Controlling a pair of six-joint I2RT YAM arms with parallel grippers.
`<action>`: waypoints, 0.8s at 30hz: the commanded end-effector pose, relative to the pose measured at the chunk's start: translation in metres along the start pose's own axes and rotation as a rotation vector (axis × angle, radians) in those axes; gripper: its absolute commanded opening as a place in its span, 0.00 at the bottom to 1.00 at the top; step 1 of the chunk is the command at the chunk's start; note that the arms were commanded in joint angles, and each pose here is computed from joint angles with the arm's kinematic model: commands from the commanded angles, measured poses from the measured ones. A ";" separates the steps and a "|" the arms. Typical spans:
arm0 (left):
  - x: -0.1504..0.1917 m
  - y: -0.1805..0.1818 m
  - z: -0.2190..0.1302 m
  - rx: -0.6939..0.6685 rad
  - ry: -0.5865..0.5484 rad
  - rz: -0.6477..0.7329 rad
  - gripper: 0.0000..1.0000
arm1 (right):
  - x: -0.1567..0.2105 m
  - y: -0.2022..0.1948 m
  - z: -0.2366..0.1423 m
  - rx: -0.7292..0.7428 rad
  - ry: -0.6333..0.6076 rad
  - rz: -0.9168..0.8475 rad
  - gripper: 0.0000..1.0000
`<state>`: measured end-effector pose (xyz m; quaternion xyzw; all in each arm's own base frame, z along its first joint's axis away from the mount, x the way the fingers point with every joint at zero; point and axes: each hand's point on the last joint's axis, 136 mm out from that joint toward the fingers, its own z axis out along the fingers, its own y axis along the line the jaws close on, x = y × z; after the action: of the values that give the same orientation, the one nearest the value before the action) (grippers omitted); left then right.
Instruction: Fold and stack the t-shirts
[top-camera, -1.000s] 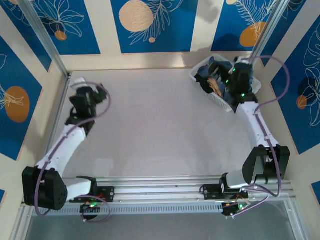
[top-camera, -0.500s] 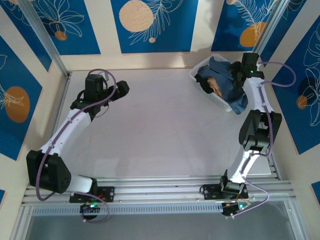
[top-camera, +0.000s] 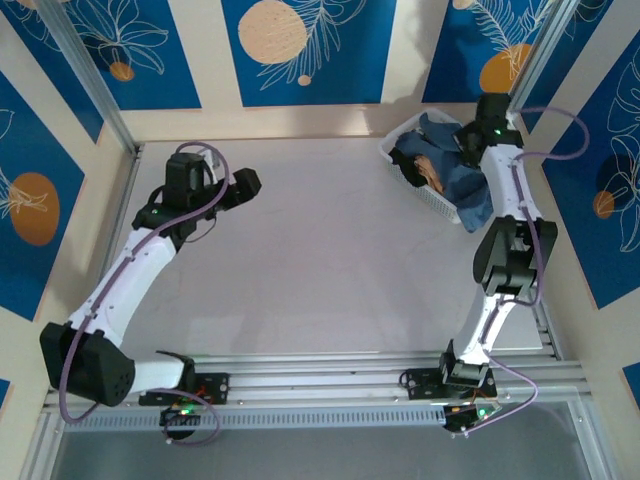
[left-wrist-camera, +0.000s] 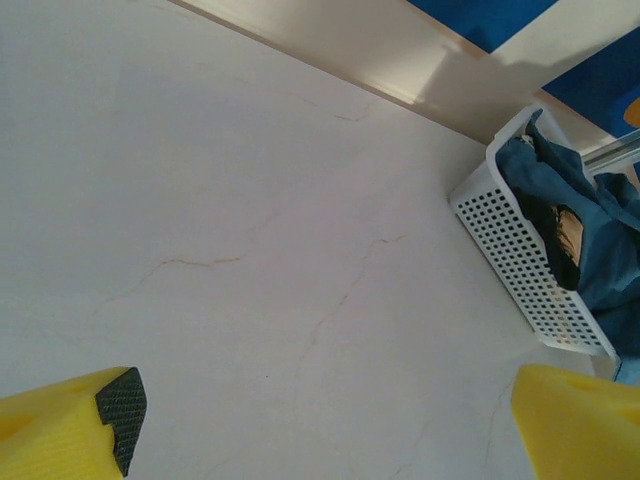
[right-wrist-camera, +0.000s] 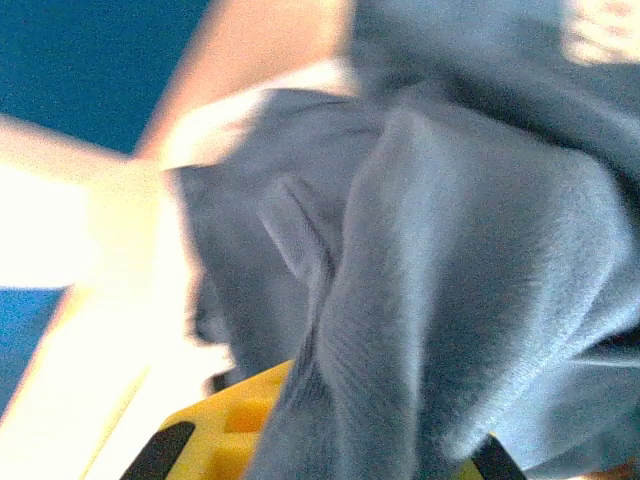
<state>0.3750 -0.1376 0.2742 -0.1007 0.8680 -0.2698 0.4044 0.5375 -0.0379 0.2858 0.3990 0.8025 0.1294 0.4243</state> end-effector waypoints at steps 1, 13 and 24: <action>0.009 0.011 -0.004 -0.062 0.001 0.005 0.94 | -0.039 0.123 -0.141 -0.361 -0.226 -0.203 0.00; -0.007 0.045 -0.035 -0.299 -0.095 0.004 0.98 | 0.058 0.290 -0.361 -1.076 -0.159 -0.321 0.00; -0.008 0.057 -0.078 -0.361 -0.181 -0.032 1.00 | 0.145 0.304 -0.308 -0.996 0.128 -0.254 0.00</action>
<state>0.3349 -0.0660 0.2871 -0.1938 0.8626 -0.1239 0.4506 0.3935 0.3105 0.5857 0.0055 0.6794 0.4698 0.5636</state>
